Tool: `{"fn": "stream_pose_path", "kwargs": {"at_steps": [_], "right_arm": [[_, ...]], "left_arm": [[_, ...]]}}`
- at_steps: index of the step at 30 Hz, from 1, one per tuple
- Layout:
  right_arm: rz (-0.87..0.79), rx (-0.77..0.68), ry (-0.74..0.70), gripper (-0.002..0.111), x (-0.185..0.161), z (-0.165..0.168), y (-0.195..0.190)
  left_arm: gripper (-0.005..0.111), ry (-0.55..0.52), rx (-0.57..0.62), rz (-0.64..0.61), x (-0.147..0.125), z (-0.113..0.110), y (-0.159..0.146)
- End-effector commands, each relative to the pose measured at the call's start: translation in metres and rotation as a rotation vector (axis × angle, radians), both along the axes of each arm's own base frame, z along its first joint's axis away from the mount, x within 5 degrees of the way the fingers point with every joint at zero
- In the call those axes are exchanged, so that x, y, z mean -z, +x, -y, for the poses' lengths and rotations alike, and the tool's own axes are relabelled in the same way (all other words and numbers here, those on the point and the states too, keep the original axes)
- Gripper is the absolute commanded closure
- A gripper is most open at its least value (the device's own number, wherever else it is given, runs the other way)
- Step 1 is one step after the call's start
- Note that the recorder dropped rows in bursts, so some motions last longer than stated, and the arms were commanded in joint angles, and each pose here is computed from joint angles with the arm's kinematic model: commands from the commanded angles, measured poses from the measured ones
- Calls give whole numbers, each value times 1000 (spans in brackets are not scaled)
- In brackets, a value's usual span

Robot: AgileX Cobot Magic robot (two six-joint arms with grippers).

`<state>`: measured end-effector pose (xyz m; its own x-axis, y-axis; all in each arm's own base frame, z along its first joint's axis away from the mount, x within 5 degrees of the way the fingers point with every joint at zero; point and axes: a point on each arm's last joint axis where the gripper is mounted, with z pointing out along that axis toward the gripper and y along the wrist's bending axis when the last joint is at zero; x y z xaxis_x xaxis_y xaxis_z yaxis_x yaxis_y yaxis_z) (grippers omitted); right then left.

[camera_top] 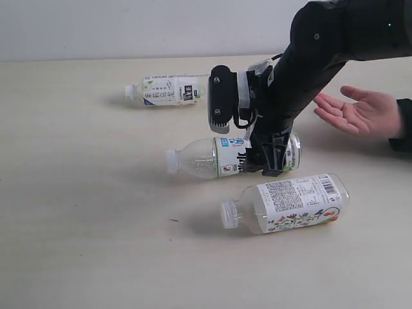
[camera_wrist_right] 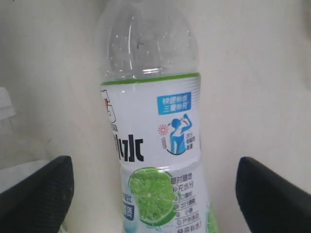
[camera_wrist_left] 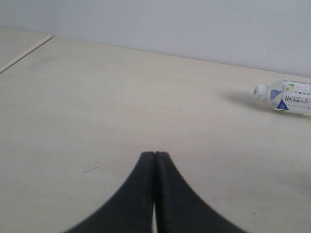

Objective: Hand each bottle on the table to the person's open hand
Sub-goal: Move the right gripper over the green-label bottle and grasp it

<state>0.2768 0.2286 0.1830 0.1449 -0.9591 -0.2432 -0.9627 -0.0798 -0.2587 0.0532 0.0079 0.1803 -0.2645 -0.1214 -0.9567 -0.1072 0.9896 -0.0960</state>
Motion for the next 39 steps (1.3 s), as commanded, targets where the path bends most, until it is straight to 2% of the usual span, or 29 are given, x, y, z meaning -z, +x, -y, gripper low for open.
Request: {"fn": "stream_pose_path", "kwargs": {"at_steps": [1,22,34,37,39], "right_arm": [[19,-7,-6,24,9,-3,4],[51,-51,-64,24,55,-8,18],[42,-51,-71,25,65,-9,19],[42,-51,-71,29,65,-9,19],[42,-51,-71,37,65,-9,19]], "left_arm": [[107,-4,5,9,-1,0,0],[107,-4,5,9,-1,0,0],[107,-4,5,9,-1,0,0],[107,-4,5,9,-1,0,0],[107,-4,5,9,-1,0,0]]}}
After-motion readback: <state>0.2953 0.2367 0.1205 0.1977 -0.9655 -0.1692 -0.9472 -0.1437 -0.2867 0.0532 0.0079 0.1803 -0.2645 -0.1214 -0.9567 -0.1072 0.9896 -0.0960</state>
